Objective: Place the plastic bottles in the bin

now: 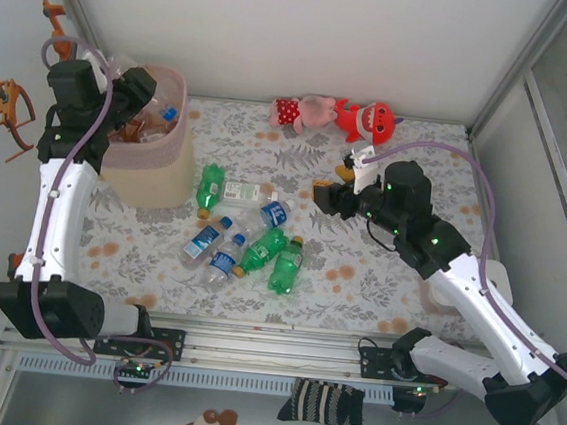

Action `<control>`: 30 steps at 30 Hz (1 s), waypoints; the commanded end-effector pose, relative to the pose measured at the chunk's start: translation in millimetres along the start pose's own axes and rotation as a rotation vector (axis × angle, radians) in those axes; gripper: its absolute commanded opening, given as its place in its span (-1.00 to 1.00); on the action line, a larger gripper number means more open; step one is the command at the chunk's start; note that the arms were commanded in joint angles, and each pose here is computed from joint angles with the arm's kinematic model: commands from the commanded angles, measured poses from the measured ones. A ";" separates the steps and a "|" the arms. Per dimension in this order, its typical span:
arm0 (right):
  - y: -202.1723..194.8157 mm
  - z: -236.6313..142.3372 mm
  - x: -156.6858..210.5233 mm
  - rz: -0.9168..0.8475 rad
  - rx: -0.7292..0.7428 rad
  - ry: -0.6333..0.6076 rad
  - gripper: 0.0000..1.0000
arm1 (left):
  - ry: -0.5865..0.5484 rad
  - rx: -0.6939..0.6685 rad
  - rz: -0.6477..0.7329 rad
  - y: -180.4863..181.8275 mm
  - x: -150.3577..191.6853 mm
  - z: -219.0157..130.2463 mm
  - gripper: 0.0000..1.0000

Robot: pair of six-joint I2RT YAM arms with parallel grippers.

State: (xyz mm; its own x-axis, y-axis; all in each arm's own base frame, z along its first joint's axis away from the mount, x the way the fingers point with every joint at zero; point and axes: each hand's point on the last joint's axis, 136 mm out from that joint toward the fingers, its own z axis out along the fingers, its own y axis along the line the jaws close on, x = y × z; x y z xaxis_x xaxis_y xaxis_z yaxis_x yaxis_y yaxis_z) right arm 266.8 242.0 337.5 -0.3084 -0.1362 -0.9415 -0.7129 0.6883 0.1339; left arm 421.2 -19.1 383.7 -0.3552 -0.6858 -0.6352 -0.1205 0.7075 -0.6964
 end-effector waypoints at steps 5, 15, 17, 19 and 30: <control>-0.6 -5.6 -2.7 -0.003 0.019 -0.008 0.28 | -0.153 -0.221 -0.375 51.4 -29.2 12.6 -0.03; -4.5 -17.8 7.2 -0.001 0.051 0.002 0.28 | -0.058 -0.213 -0.657 73.6 -21.1 76.9 0.06; -3.8 -19.2 7.9 -0.004 0.048 0.002 0.27 | -0.040 -0.203 -0.674 73.4 -20.1 86.9 0.12; -3.2 -21.0 8.2 -0.004 0.046 0.000 0.27 | -0.021 -0.199 -0.688 73.8 -17.0 92.7 0.23; -2.9 -26.9 5.2 -0.008 0.051 -0.009 0.27 | -0.057 -0.193 -0.658 66.5 -21.9 51.7 0.58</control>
State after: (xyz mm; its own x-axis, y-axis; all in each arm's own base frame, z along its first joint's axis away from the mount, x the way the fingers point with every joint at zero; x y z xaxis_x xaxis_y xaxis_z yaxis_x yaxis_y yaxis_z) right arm 253.3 221.7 334.5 -0.3161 -0.1421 -0.9380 -0.6811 0.7223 0.1200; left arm 488.2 31.5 301.0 -0.1181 -0.9892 -0.0874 -0.5166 0.1363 -0.8453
